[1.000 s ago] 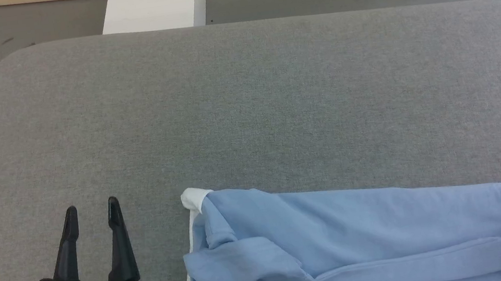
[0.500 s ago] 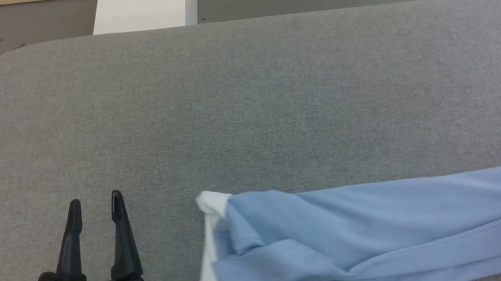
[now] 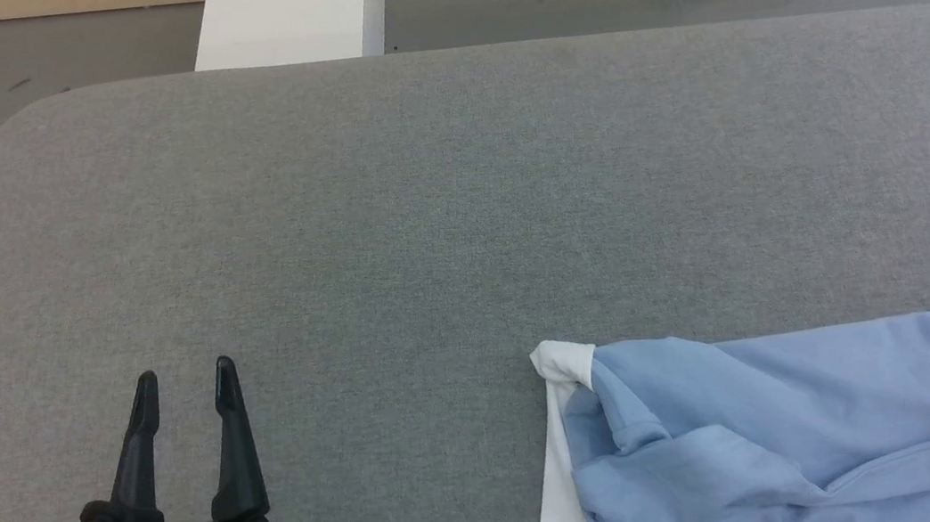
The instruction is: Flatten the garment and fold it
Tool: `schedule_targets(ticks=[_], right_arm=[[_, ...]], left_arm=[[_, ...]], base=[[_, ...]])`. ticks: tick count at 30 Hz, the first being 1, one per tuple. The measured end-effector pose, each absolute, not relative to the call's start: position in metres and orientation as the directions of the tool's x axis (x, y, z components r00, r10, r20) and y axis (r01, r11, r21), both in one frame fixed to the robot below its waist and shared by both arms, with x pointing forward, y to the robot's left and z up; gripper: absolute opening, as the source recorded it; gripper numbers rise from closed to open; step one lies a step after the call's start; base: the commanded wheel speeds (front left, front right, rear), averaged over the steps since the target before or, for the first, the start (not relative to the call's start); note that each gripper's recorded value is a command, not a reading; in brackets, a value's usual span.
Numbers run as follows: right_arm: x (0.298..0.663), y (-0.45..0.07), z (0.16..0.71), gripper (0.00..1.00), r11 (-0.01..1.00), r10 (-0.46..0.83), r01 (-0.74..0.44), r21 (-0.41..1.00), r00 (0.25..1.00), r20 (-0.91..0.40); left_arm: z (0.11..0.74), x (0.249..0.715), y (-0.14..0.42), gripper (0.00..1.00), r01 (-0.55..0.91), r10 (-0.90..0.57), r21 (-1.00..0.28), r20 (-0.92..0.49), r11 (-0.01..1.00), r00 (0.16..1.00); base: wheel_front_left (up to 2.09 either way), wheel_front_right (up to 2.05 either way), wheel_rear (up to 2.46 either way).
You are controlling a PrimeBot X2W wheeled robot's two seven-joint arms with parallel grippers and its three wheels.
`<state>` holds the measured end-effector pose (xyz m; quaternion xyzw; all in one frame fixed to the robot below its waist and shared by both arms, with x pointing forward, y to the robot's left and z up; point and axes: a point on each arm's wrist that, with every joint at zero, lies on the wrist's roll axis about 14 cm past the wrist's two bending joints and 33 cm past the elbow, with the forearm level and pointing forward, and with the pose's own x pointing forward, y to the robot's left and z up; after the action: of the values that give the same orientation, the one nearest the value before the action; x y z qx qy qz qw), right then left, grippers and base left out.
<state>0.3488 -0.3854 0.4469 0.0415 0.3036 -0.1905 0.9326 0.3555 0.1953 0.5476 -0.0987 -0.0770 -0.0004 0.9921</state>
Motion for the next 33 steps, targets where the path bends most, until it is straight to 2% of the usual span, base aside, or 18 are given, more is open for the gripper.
schedule_targets(ticks=[3, 7, 12, 17, 24, 28, 33], right_arm=[[0.363, -0.350, 0.450, 0.00, 0.948, -0.234, 0.314, 0.047, 0.791, -0.565], [0.379, -0.285, 0.460, 0.00, 0.975, -0.049, 0.158, 0.156, 0.839, -0.543], [0.375, -0.200, 0.473, 0.00, 0.961, 0.205, -0.066, 0.270, 0.822, -0.531], [0.363, -0.135, 0.484, 0.00, 0.914, 0.395, -0.263, 0.309, 0.750, -0.530], [0.347, -0.055, 0.484, 0.00, 0.806, 0.590, -0.483, 0.342, 0.601, -0.540], [0.340, -0.030, 0.467, 0.00, 0.764, 0.621, -0.563, 0.314, 0.513, -0.593], [0.336, -0.017, 0.437, 0.00, 0.744, 0.602, -0.606, 0.282, 0.424, -0.677]], left_arm=[[0.549, 0.354, 0.195, 1.00, 0.015, 0.016, -0.195, 0.157, 0.981, 0.987], [0.551, 0.351, 0.192, 1.00, 0.023, 0.009, -0.198, 0.159, 0.980, 0.987], [0.555, 0.347, 0.192, 1.00, 0.023, 0.012, -0.200, 0.172, 0.980, 0.985], [0.554, 0.343, 0.193, 1.00, 0.020, 0.016, -0.204, 0.170, 0.979, 0.985], [0.554, 0.337, 0.194, 1.00, 0.015, 0.024, -0.217, 0.173, 0.976, 0.985], [0.554, 0.331, 0.196, 1.00, 0.006, 0.032, -0.220, 0.172, 0.975, 0.985], [0.551, 0.324, 0.203, 1.00, -0.022, 0.061, -0.231, 0.163, 0.973, 0.985]], base=[[0.00, 0.00, 0.00], [0.00, 0.00, 0.00], [0.00, 0.00, 0.00], [0.00, 0.00, 0.00], [0.00, 0.00, 0.00], [0.00, 0.00, 0.00], [0.00, 0.00, 0.00]])
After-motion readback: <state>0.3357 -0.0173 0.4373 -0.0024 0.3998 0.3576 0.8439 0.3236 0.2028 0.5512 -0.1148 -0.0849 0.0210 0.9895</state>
